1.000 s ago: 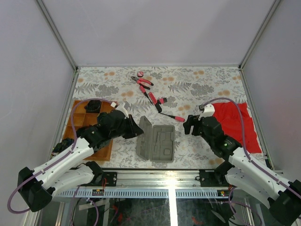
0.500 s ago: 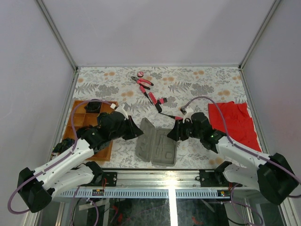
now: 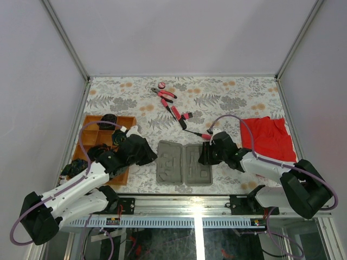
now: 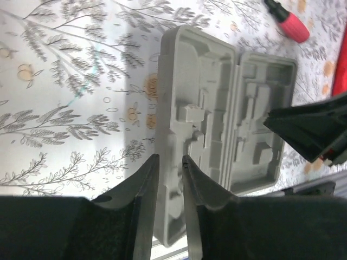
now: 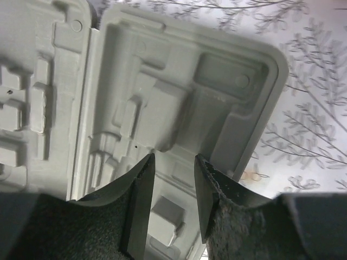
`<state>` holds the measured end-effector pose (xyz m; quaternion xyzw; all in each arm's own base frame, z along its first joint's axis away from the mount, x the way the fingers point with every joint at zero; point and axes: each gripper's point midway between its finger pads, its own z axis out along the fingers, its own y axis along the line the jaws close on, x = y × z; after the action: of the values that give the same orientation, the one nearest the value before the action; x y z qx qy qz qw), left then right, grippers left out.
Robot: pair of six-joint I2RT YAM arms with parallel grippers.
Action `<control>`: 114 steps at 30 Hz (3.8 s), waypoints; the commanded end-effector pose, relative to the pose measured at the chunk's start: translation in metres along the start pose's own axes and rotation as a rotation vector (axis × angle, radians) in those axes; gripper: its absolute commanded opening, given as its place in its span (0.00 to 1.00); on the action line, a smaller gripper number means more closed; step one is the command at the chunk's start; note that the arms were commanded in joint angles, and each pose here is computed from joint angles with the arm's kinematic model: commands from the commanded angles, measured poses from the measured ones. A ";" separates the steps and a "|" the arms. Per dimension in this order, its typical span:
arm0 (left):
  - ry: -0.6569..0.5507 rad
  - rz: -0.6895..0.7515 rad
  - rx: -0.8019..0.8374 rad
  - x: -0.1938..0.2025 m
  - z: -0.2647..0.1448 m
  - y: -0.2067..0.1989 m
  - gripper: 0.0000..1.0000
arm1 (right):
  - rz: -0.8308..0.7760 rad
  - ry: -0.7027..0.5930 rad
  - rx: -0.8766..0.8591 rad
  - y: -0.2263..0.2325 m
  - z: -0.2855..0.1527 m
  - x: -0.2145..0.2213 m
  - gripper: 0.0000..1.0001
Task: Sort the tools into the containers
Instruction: Open the storage box at the center of the board, then pick up the utility knife at the center of the board.
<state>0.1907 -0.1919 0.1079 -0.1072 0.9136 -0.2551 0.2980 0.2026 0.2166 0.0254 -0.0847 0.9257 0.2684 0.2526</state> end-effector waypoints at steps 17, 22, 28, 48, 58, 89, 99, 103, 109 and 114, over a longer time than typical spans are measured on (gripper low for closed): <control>-0.105 0.128 0.011 -0.041 0.007 -0.026 0.46 | -0.118 -0.098 0.054 0.003 -0.021 -0.038 0.48; -0.080 0.160 -0.029 -0.039 0.019 -0.021 0.44 | -0.156 -0.155 0.108 0.000 -0.032 -0.058 0.56; -0.082 0.210 -0.075 -0.055 0.021 -0.018 0.44 | -0.239 -0.216 0.207 0.000 -0.051 -0.096 0.60; -0.032 0.155 -0.201 -0.085 0.014 0.009 1.00 | -0.237 -0.229 0.136 0.048 0.019 -0.193 0.74; -0.040 0.106 -0.309 -0.087 0.008 0.025 1.00 | -0.248 -0.183 0.168 0.038 0.053 -0.199 0.75; -0.077 0.154 -0.194 -0.108 -0.001 0.033 1.00 | -0.358 -0.044 0.218 0.013 0.126 -0.210 0.68; -0.074 0.150 -0.188 -0.108 -0.001 0.035 1.00 | -0.354 0.041 0.222 0.003 0.148 -0.193 0.59; -0.075 0.144 -0.201 -0.108 0.000 0.038 1.00 | -0.340 0.057 0.226 0.001 0.151 -0.189 0.54; -0.076 0.143 -0.198 -0.108 -0.001 0.037 1.00 | -0.338 0.074 0.245 -0.003 0.149 -0.187 0.41; -0.071 0.139 -0.192 -0.107 -0.001 0.037 1.00 | -0.340 0.072 0.212 0.008 0.140 -0.190 0.35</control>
<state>0.2688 -0.1220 0.1401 -0.0849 0.9328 -0.1327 0.3242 0.4248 0.3001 0.0126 -0.2187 0.9295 0.1059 0.2774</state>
